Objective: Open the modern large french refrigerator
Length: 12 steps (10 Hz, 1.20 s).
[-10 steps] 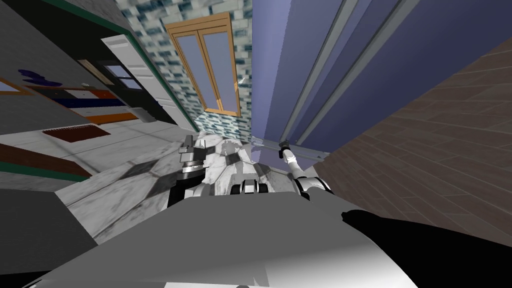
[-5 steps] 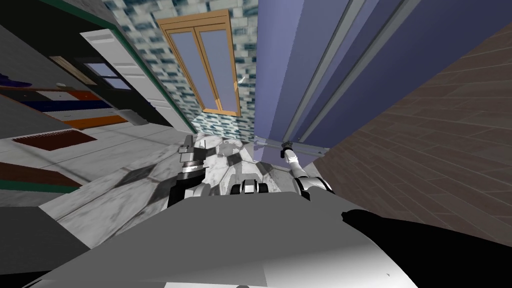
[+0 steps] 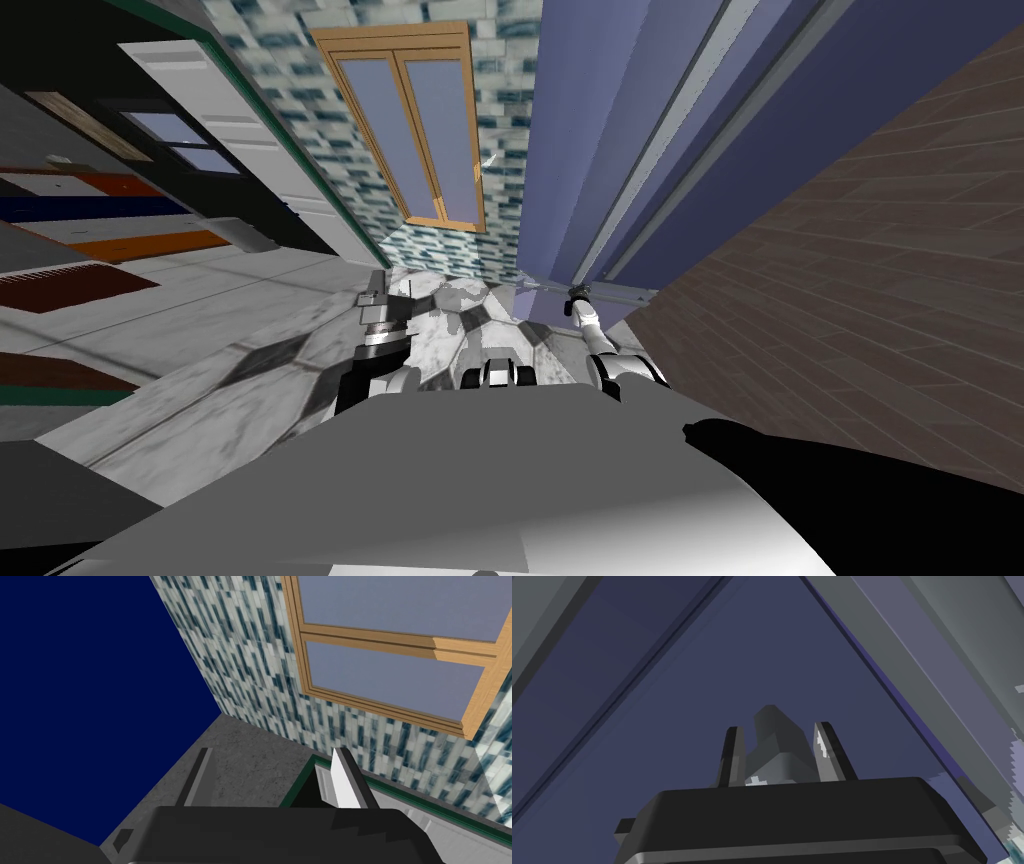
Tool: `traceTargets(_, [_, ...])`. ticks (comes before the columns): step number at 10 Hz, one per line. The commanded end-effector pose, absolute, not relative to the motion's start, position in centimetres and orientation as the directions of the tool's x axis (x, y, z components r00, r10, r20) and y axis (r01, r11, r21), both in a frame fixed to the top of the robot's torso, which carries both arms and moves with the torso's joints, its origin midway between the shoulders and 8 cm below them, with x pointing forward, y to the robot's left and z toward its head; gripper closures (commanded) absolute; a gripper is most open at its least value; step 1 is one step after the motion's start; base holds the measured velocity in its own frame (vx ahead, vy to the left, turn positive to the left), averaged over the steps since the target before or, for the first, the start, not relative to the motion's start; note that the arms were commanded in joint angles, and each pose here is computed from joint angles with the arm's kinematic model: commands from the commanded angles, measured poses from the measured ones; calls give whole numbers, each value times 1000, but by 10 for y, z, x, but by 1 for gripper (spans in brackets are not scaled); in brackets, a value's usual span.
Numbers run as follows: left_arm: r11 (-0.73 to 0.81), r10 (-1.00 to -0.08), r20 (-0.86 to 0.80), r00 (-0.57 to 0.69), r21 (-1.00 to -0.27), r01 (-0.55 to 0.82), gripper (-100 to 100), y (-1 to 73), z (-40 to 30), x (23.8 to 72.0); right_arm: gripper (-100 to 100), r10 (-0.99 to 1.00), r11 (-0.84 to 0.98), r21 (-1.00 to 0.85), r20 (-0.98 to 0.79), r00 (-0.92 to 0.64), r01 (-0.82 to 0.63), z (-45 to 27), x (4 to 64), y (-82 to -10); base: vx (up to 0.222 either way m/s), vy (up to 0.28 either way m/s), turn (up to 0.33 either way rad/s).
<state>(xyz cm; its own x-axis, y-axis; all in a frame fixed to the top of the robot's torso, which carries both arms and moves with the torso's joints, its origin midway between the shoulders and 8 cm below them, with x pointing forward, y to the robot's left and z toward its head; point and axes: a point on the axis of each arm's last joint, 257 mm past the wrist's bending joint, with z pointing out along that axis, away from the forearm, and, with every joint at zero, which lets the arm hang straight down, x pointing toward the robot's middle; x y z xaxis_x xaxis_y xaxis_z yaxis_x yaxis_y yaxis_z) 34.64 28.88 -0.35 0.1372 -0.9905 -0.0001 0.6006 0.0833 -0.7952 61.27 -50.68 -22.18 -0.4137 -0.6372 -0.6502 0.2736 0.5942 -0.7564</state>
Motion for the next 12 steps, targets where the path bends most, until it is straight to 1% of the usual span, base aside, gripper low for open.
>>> traceTargets(1, [83,-991,0,137,-795,601,0,289,-4,346,100,-621,579,-749,-661,-422,321,-205,614,-522,-27,249,-103])
traceTargets(4, [83,-991,0,137,-795,601,0,289,-3,346,100,-608,572,-748,-662,-438,336,-205,610,-532,-21,86,-23])
traceTargets(5, [83,-991,0,137,-795,601,0,289,-4,346,100,-610,580,-751,-658,-443,317,-217,607,-527,-2,59,-28])
traceTargets(6, [83,-991,0,137,-795,601,0,289,-3,346,100,-595,568,-751,-657,-463,336,-217,602,-537,-6,130,-51])
traceTargets(9, [83,-991,0,137,-795,601,0,289,-3,346,100,-569,545,-750,-659,-492,375,-213,594,-555,19,224,-82])
traceTargets(12, [83,-991,0,137,-795,601,0,289,-3,346,100,-525,507,-748,-662,-535,428,-207,580,-580,23,269,-99])
